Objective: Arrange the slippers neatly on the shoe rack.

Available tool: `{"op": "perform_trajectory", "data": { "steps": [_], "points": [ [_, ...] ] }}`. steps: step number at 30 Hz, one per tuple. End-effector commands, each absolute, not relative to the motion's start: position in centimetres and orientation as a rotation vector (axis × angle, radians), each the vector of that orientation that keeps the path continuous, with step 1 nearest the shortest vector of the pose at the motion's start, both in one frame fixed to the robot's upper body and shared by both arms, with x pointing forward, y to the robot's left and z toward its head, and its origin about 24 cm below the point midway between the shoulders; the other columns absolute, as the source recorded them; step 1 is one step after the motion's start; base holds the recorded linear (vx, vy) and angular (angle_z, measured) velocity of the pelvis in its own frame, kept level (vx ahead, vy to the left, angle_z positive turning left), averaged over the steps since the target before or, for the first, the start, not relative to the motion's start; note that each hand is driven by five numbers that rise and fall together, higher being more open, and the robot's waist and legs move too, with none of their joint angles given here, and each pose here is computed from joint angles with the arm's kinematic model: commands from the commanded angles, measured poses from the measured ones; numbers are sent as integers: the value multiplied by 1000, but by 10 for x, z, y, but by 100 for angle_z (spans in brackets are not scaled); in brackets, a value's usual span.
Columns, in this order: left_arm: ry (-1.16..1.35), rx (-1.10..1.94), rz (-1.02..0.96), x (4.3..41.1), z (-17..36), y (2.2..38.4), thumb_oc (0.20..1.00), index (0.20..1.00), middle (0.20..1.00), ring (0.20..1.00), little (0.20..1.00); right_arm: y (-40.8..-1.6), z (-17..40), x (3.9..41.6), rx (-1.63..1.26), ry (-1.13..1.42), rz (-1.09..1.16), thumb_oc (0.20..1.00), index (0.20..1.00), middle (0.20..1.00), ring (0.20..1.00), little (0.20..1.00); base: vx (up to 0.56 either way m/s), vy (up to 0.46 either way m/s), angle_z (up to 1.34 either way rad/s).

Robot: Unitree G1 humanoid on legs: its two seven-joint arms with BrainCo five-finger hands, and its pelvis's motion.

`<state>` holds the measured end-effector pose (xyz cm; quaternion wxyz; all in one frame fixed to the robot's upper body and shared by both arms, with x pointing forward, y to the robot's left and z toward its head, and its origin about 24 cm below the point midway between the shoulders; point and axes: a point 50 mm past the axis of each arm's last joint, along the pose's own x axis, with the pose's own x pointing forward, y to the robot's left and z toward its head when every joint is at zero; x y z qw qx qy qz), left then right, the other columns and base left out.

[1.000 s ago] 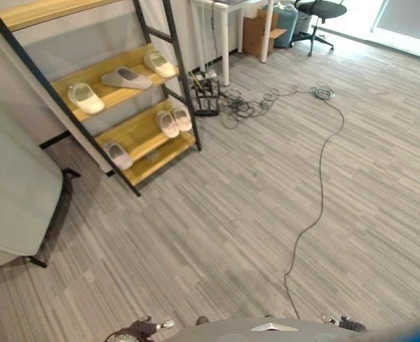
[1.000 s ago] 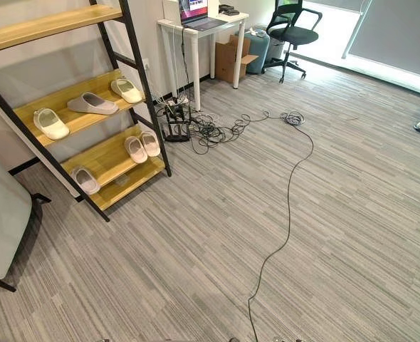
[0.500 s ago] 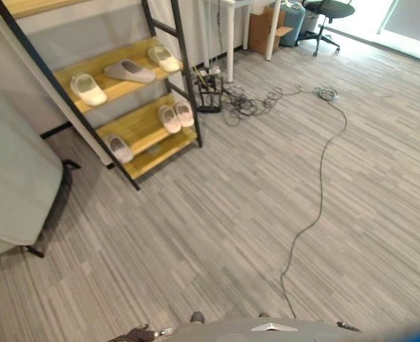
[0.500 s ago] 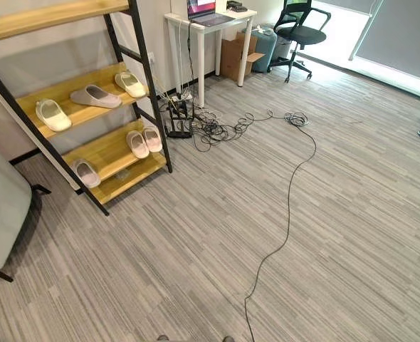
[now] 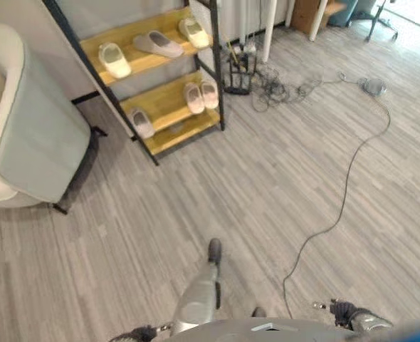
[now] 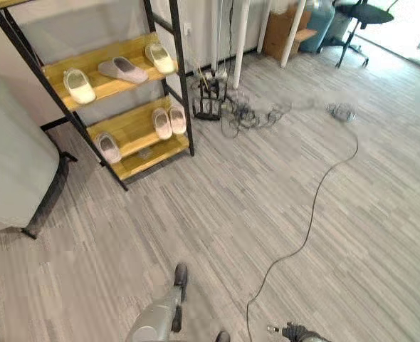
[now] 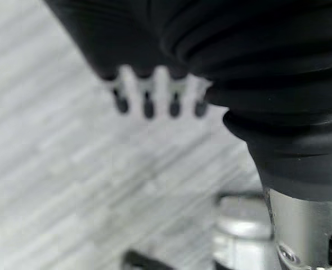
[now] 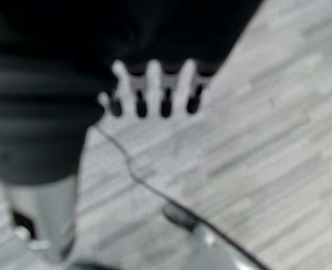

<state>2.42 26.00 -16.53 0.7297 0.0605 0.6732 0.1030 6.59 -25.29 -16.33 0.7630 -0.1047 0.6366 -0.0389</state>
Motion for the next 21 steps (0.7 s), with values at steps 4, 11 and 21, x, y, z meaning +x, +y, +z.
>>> {"op": "perform_trajectory", "data": {
  "steps": [4, 11, 21],
  "points": [
    [1345, 163, 303, 66, -153, 284, 1000, 1000, 1000, 1000, 1000, -242, -161, 91, -293, 1288, 28, 1000, 1000, 1000, 1000, 1000, 365, 242, -8],
    [1192, 172, 330, 104, -146, 283, 1000, 1000, 1000, 1000, 1000, -242, -161, 89, -349, 1282, 53, 1000, 1000, 1000, 1000, 1000, 452, -12, 44],
    [1219, 160, 421, 83, -147, 293, 1000, 1000, 1000, 1000, 1000, -243, -147, 133, -593, 1138, 219, 1000, 1000, 1000, 1000, 1000, 403, -279, 126]
  ]
}}
